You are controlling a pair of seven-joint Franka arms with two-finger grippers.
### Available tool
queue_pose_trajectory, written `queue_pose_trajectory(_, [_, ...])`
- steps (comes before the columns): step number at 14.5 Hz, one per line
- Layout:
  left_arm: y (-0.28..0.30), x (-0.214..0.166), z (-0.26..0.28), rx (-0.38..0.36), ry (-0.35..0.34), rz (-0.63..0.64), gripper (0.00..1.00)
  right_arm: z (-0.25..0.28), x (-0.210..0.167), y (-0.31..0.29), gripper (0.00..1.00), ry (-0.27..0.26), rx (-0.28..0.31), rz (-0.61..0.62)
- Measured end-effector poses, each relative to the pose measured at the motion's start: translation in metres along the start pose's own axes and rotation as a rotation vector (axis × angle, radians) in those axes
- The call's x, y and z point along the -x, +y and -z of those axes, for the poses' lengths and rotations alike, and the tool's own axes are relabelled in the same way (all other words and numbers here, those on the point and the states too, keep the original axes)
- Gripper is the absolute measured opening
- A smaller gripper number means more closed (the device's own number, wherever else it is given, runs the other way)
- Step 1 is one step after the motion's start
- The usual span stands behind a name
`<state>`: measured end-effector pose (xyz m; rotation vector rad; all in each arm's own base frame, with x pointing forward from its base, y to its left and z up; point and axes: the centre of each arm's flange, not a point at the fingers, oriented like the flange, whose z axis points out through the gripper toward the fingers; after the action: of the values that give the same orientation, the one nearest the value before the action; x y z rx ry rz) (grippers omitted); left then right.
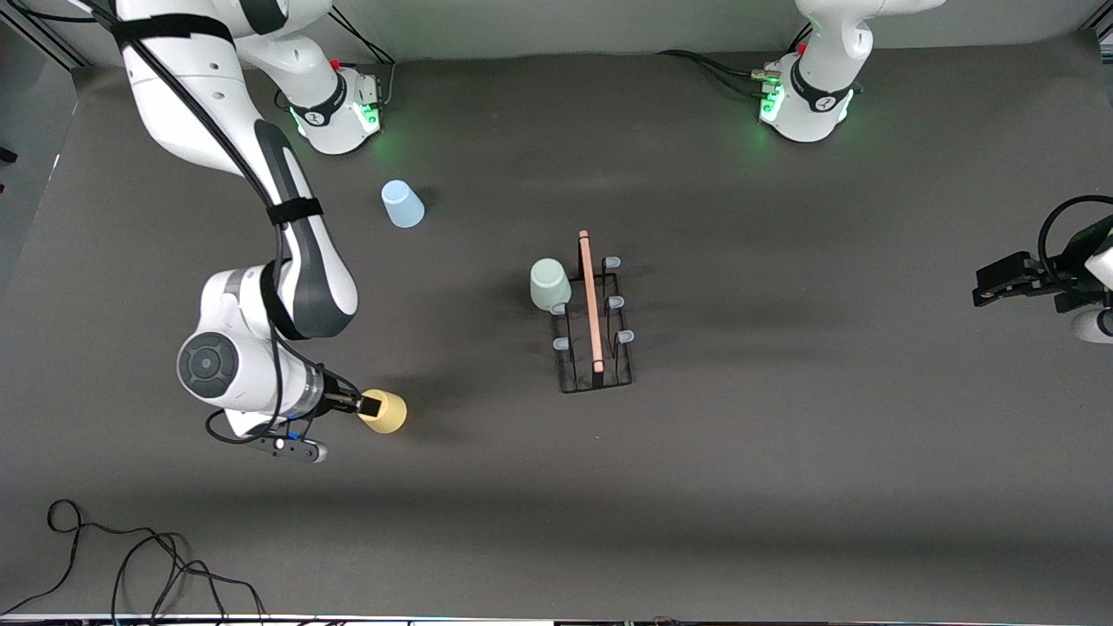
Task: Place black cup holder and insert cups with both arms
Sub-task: 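Release the green cup and move the right gripper to the yellow cup, then grasp the yellow cup with the right gripper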
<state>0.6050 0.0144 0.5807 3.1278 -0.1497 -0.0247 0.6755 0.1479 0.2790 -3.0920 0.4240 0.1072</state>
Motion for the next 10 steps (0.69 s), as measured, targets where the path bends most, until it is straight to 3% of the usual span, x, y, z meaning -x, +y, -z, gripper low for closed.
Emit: queue_pose_trajectory(10, [0.004,-0.001,0.000,0.000,0.000,-0.003,1.00,-0.050,-0.004,0.002,1.00,0.047,-0.007,-0.014])
